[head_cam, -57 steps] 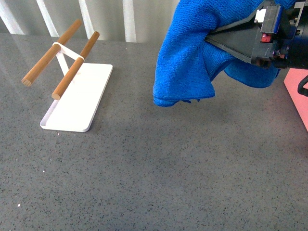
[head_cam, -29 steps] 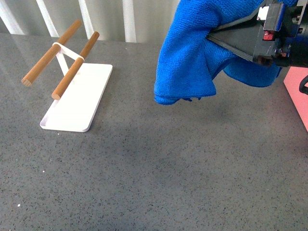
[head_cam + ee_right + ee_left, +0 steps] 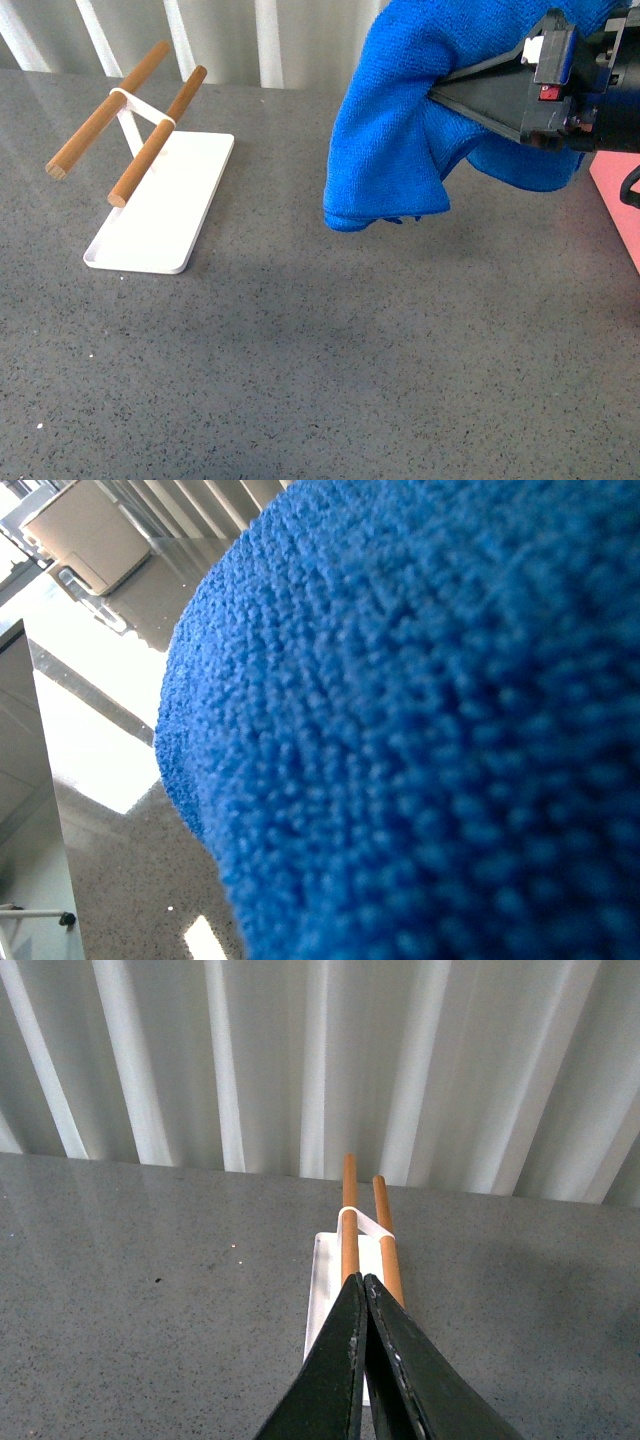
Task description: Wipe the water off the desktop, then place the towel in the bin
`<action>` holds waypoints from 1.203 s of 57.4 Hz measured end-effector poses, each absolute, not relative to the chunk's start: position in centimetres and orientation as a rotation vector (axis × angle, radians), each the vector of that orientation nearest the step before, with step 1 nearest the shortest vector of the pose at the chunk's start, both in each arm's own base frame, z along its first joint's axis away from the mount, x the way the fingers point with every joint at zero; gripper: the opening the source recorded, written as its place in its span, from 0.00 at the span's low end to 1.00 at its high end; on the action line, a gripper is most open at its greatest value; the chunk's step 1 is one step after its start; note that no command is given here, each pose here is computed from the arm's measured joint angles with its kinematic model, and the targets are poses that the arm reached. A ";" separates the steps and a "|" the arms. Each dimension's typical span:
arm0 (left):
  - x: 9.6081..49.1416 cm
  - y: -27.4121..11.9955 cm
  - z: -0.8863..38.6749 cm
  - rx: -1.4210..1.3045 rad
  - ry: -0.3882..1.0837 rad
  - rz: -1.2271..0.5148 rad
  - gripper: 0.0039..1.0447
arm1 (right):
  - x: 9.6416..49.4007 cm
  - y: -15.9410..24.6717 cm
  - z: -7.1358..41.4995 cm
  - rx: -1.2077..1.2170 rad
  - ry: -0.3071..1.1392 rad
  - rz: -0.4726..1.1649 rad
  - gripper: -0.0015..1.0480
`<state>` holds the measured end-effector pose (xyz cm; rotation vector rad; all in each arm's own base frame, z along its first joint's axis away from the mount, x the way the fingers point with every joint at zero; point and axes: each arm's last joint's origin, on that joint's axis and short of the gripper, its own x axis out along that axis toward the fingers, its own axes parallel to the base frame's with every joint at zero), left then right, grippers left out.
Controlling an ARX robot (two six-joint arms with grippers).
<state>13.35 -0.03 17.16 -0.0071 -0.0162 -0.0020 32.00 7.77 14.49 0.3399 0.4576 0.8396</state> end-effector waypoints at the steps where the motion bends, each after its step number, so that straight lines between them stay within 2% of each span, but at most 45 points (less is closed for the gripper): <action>1: 13.3 0.0 17.2 -0.007 -0.016 -0.002 0.03 | 32.0 7.8 14.5 0.338 0.458 0.839 0.04; 63: 10.7 0.0 17.4 -0.007 -0.026 -0.002 0.03 | 31.9 8.4 13.8 0.272 0.513 0.835 0.04; 69: 10.0 0.0 16.9 -0.007 0.009 -0.003 0.03 | 32.0 8.4 13.9 0.270 0.504 0.837 0.04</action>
